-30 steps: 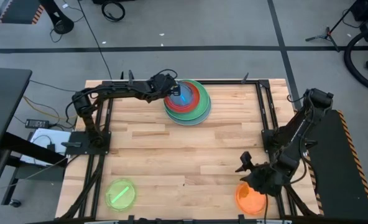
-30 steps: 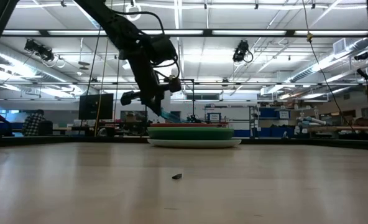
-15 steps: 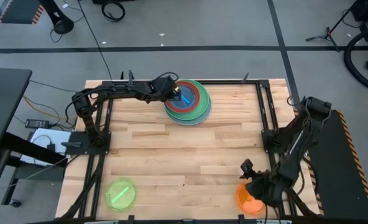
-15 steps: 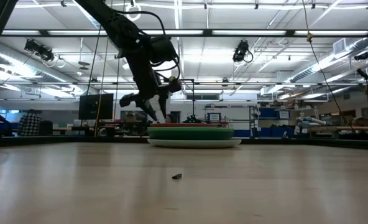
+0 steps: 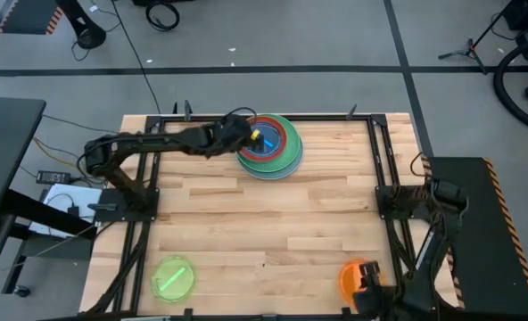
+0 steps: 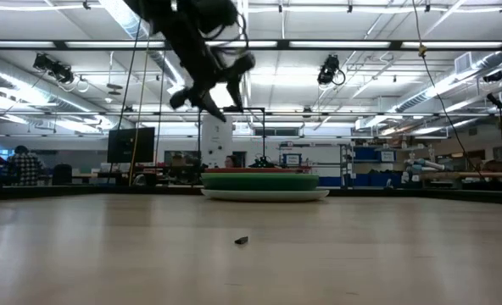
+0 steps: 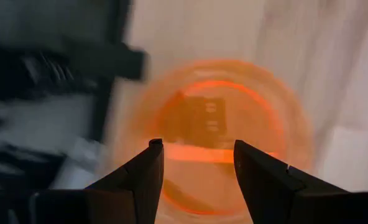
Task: Stack plastic plates
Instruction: Stack the orange transparent plate on top of the blue transparent plate
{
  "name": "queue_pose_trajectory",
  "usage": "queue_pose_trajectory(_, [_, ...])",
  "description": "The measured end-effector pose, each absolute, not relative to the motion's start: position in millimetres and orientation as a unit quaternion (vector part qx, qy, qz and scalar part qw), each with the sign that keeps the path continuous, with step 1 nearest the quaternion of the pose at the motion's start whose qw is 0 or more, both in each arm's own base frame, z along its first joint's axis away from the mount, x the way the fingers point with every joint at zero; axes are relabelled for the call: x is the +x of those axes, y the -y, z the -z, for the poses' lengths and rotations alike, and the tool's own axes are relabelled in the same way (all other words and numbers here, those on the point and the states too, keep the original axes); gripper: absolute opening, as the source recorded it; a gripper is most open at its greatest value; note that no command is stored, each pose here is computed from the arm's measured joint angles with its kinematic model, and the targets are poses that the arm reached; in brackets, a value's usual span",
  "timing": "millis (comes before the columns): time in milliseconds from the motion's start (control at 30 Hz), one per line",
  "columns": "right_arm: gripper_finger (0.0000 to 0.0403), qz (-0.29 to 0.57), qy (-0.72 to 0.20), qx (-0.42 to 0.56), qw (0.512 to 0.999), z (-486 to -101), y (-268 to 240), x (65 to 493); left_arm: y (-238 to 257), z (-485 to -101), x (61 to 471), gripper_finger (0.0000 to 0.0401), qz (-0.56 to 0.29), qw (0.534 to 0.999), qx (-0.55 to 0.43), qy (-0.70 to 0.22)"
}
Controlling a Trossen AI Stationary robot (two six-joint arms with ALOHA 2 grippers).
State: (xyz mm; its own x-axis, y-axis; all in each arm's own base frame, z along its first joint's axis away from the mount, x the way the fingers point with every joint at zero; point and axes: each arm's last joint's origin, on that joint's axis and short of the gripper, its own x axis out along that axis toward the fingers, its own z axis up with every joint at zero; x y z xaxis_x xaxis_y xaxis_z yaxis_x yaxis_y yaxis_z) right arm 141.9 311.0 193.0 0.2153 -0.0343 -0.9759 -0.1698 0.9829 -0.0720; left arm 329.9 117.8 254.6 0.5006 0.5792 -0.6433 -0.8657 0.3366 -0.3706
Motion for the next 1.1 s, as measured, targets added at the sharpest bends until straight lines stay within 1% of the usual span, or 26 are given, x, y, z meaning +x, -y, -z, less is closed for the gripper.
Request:
queue_pose_trajectory(67, [0.02,-0.011,-0.623,-0.032,0.781,-196,-325,148,-100,-265,330,0.0205,-0.444,0.804,-0.346,-0.193])
queue_pose_trajectory(167, [0.0196,0.05,-0.621,0.003,0.782,-192,-342,159,-76,-277,330,0.0205,-0.419,0.821,-0.343,-0.182])
queue_pose_trajectory(267, [0.019,0.116,-0.653,0.02,0.748,-181,-349,170,-55,-283,328,0.0205,-0.396,0.829,-0.346,-0.189])
queue_pose_trajectory(367, [0.0187,0.152,-0.678,0.026,0.718,-171,-356,175,-36,-282,327,0.0205,-0.382,0.832,-0.344,-0.209])
queue_pose_trajectory(433, [0.0187,0.163,-0.684,0.038,0.71,-169,-362,174,-26,-280,325,0.0205,-0.382,0.831,-0.337,-0.223])
queue_pose_trajectory(533, [0.0186,0.173,-0.677,0.071,0.712,-168,-371,172,-15,-277,323,0.0205,-0.385,0.831,-0.322,-0.241])
queue_pose_trajectory(733, [0.018,0.18,-0.667,0.116,0.714,-162,-382,163,-7,-273,317,0.0205,-0.393,0.818,-0.325,-0.266])
queue_pose_trajectory(900, [0.0159,0.195,-0.665,0.09,0.715,-150,-375,157,-3,-275,306,0.0205,-0.393,0.808,-0.323,-0.296])
queue_pose_trajectory(1100, [0.0151,0.186,-0.674,0.039,0.714,-131,-362,157,6,-281,301,0.0205,-0.376,0.818,-0.313,-0.302])
